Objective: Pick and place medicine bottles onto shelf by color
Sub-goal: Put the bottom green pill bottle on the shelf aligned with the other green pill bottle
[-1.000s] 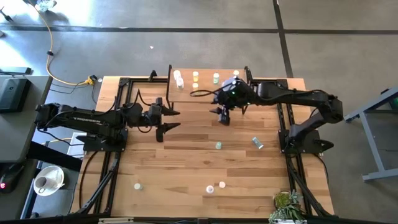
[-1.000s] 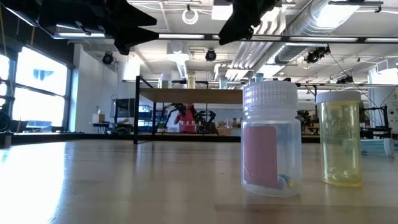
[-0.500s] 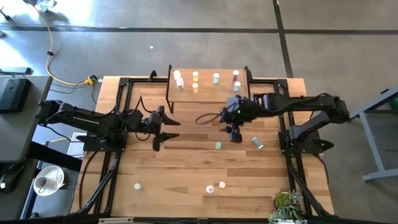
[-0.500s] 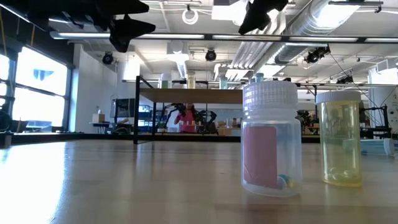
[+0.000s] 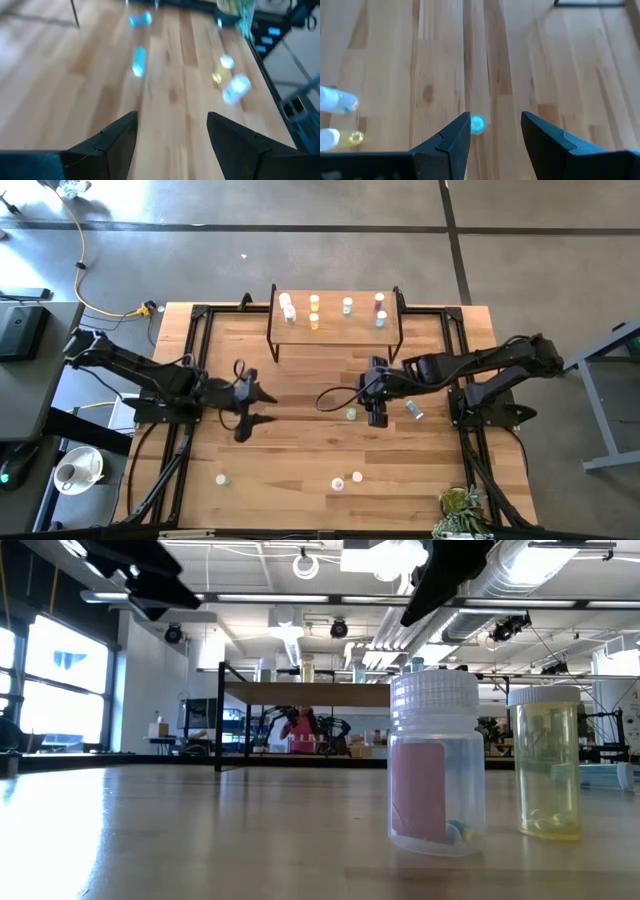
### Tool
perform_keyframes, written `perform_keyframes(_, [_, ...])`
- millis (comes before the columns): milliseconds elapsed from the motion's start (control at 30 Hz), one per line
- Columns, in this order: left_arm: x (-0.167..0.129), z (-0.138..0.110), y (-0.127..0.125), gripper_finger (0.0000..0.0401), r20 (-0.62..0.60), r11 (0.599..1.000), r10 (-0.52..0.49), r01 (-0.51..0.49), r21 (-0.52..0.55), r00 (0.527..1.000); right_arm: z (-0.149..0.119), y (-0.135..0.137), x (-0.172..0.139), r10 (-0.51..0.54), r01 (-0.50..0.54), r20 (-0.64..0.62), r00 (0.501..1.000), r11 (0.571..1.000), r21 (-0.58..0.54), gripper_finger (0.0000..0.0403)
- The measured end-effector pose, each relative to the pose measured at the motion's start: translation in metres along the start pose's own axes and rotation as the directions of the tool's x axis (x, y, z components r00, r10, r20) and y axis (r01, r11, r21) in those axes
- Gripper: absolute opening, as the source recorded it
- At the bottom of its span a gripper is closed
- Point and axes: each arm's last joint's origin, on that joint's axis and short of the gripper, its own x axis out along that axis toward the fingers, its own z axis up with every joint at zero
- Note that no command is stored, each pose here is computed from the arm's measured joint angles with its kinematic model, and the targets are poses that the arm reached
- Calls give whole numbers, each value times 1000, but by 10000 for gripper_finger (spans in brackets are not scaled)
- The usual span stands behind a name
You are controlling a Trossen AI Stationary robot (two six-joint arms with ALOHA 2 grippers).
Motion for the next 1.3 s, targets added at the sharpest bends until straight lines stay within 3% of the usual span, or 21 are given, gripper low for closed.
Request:
perform_keyframes(267, [-10,-21,-26,229,-138,996,-76,69,-60,987,8,11,-2,7,-5,97,995,1000,-16,167])
perform_keyframes(500, [-19,-30,-46,229,-166,984,-163,148,-96,973,8,11,-2,7,-5,103,995,1000,-16,167])
perform_keyframes(633, [-28,-18,-56,229,-128,975,-211,201,-91,969,9,11,-2,7,-6,110,994,1000,-14,167])
perform_keyframes(967, [-64,28,-74,229,-51,956,-287,289,42,957,9,11,-2,6,-5,111,994,1000,-14,167])
perform_keyframes(1300, [-88,38,-82,229,-58,931,-285,291,219,957,9,11,-2,6,-5,111,994,1000,-15,167])
